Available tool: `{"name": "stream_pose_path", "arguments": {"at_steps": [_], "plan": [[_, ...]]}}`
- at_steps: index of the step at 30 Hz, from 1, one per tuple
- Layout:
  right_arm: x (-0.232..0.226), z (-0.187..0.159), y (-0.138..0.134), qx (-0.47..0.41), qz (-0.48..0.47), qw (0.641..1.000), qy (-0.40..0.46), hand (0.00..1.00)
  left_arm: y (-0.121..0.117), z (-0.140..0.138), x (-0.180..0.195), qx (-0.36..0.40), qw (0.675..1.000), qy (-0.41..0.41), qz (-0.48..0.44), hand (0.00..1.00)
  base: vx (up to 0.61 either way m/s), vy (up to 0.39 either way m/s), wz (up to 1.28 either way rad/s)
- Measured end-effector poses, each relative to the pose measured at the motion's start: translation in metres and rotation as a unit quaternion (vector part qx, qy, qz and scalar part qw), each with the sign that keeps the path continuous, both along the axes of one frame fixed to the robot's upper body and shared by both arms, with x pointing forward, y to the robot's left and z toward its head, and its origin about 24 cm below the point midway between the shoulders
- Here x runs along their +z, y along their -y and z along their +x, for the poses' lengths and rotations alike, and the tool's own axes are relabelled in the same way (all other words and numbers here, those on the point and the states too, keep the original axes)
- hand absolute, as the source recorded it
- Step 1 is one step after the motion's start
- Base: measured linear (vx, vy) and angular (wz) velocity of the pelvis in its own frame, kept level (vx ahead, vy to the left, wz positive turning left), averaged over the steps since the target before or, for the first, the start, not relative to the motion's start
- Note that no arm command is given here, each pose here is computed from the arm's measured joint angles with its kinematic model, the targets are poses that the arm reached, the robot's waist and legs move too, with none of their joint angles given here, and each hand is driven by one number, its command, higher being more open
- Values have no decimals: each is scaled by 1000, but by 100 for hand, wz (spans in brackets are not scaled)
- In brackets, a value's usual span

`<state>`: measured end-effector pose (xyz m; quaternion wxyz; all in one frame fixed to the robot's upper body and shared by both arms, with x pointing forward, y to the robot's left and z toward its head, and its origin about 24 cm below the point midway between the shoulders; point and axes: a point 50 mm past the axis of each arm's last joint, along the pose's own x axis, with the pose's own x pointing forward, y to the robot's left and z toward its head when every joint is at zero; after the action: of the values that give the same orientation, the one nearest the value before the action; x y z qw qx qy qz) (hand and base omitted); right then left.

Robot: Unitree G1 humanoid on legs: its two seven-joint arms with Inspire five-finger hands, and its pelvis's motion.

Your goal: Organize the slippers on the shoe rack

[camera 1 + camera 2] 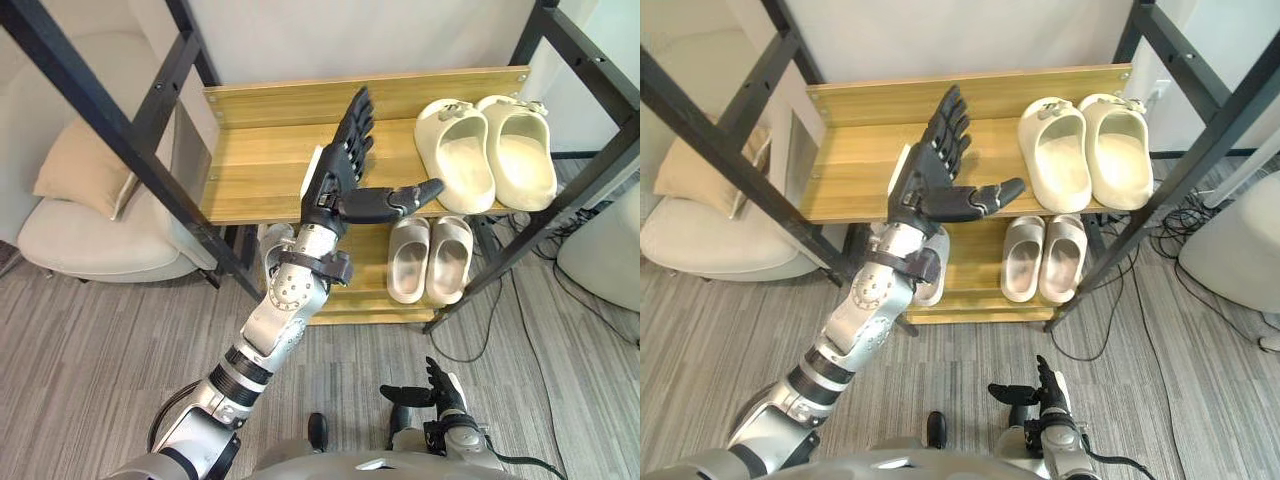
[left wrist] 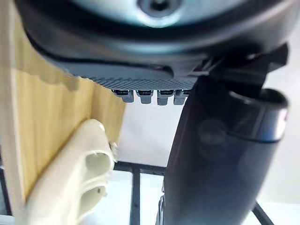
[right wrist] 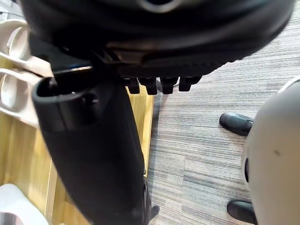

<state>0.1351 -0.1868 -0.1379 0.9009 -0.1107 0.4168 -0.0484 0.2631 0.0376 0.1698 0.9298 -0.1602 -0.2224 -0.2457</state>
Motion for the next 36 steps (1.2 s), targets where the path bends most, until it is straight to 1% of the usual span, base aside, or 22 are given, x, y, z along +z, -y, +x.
{"name": "stream_pose_path", "arguments": {"at_steps": [1, 2, 3, 4, 8, 11, 14, 18, 19, 20, 21, 22, 25, 26, 28, 30, 31, 32, 34, 35, 36], "plan": [[0, 0, 0, 3, -1, 1000, 0, 100, 3, -4, 3, -14, 1000, 8, -1, 100, -11, 18, 6], [0, 0, 1, 7, -1, 1000, -2, 100, 10, -15, 7, -53, 998, 21, -4, 100, 0, 0, 0], [0, 0, 1, 8, -2, 1000, -2, 100, 12, -17, 7, -65, 998, 22, -6, 100, 0, 0, 0], [0, 0, 2, 13, -4, 1000, -3, 100, 17, -26, 5, -93, 995, 22, -10, 100, 0, 0, 0], [0, -1, 4, 35, -11, 999, -8, 100, 32, -44, -13, -168, 986, -9, -4, 100, 0, 0, 0], [-1, -3, 5, 39, -13, 999, -13, 100, 38, -54, -26, -196, 980, -34, 1, 100, 0, 0, 0], [-3, -5, 5, 39, -12, 999, -21, 100, 43, -67, -55, -221, 971, -85, 17, 100, 0, 0, 0], [-5, -6, 0, 56, -14, 998, -28, 100, 32, -74, -131, -190, 953, -212, 107, 100, -39, -3, -1], [-5, -5, -2, 58, -11, 998, -27, 100, 23, -79, -164, -166, 938, -263, 152, 100, -37, -17, -1], [-5, -5, -3, 58, -10, 998, -27, 100, 17, -82, -177, -156, 931, -285, 169, 100, -29, -23, -4], [-5, -6, -4, 57, -9, 998, -27, 100, 5, -89, -199, -133, 916, -325, 195, 100, -19, -32, -7], [-6, -6, -7, 56, -6, 998, -27, 100, -13, -97, -223, -99, 896, -372, 224, 100, 1, -34, -7], [-7, -6, -12, 51, 0, 998, -27, 100, -62, -109, -263, -3, 848, -461, 263, 100, 13, -42, -4], [-7, -6, -12, 50, 1, 998, -28, 100, -71, -111, -268, 15, 838, -476, 265, 100, 26, -38, -3], [-7, -7, -12, 46, 2, 999, -29, 100, -96, -117, -281, 68, 812, -512, 272, 100, 35, -17, -2], [-8, -8, -11, 40, 3, 999, -31, 100, -113, -121, -287, 104, 795, -531, 274, 100, 57, -2, -1], [-9, -10, -11, 32, 5, 999, -36, 100, -132, -127, -294, 144, 772, -551, 283, 100, 69, 14, -1], [-9, -10, -11, 31, 6, 999, -36, 100, -143, -132, -299, 172, 752, -567, 289, 100, 54, 18, -1], [-9, -9, -12, 32, 6, 999, -35, 100, -153, -139, -304, 198, 732, -586, 288, 100, 0, 0, 0], [-9, -9, -12, 32, 6, 999, -35, 100, -155, -141, -305, 202, 727, -589, 289, 100, 0, 0, 0], [-10, -9, -13, 31, 7, 999, -39, 100, -161, -148, -309, 220, 710, -604, 288, 100, 0, 0, 0]]}}
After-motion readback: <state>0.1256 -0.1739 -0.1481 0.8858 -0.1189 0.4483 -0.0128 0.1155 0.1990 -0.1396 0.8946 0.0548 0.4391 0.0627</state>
